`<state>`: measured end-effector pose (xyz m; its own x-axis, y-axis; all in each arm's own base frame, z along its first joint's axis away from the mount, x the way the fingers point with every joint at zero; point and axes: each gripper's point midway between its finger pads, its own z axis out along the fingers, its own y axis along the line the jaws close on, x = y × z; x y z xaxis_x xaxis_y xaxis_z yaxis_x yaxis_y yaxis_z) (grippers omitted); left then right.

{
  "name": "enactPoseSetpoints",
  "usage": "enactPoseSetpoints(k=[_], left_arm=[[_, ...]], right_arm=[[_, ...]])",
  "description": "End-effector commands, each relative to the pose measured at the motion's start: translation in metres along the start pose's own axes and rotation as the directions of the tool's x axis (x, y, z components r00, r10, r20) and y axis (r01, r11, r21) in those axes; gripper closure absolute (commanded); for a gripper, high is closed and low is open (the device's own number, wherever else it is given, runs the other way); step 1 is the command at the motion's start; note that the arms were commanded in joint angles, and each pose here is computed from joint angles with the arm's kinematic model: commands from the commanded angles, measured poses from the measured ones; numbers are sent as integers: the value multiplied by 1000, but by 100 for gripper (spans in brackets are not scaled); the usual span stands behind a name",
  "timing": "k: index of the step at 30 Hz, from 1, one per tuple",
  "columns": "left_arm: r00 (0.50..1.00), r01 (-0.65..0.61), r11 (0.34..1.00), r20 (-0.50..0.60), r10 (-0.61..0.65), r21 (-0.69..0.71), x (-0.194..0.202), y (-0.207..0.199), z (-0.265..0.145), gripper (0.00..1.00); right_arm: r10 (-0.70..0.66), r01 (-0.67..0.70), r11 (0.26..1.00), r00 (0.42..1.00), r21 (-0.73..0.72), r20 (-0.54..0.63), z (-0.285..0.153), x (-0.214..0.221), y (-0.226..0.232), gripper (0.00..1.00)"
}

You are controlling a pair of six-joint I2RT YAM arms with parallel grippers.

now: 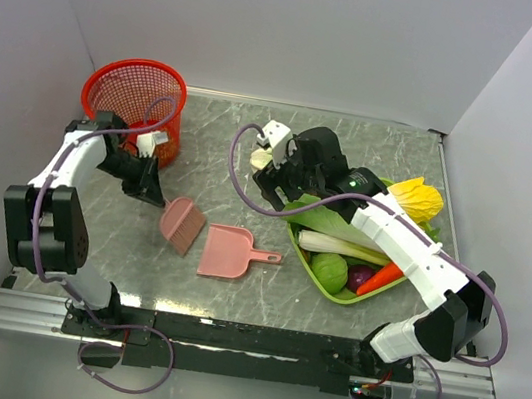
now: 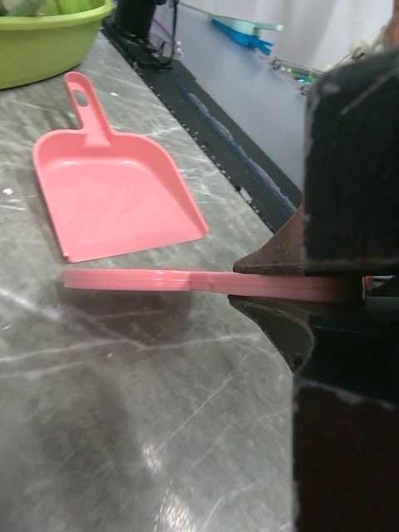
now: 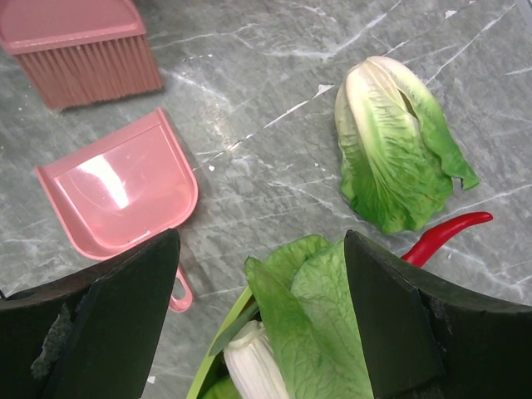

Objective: Sweep away the paper scraps from the table

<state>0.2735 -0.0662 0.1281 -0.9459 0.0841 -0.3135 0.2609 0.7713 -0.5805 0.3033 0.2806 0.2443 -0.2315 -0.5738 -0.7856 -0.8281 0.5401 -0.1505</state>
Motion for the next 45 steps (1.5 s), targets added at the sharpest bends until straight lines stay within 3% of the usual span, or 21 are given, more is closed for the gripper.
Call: enactPoseSetpoints(k=[1,11,20,28,33,35,37,40,44,45], left_arm=[[1000,-25,999,-10,25,30,1,-16,-4,96],[998,-58,998,-8,58,0,3,-14,-7,98],[997,-60,998,-51,60,-3,7,-14,-1,71],[987,-125,968,-122,101,-216,15,9,-31,38],[980,-188,912,-125,152,-364,15,18,-60,32],[978,-204,885,-129,165,-419,15,22,-72,31],[976,-218,872,-112,187,-439,9,19,-80,30],[961,-253,872,-7,276,-418,-13,-5,-94,25],[881,-261,857,253,400,-445,-59,-41,-121,19],[869,-236,859,298,396,-455,-66,-45,-127,7]], right_arm=[[-16,15,1000,998,18,68,-9,-24,-8,13],[-13,13,1000,998,0,68,-4,-25,-5,13],[-26,25,1000,997,5,71,-5,-28,-7,13],[-27,26,1000,998,7,61,-6,-23,-7,13],[-31,30,999,998,26,55,-6,-24,-11,12],[-26,23,999,999,48,48,-8,-23,-14,6],[-3,-3,993,999,120,51,-14,-24,-25,0],[94,-119,940,991,319,93,-20,-26,-54,0],[149,-212,859,974,466,170,-36,-39,-81,0],[151,-225,849,970,477,189,-39,-44,-83,1]])
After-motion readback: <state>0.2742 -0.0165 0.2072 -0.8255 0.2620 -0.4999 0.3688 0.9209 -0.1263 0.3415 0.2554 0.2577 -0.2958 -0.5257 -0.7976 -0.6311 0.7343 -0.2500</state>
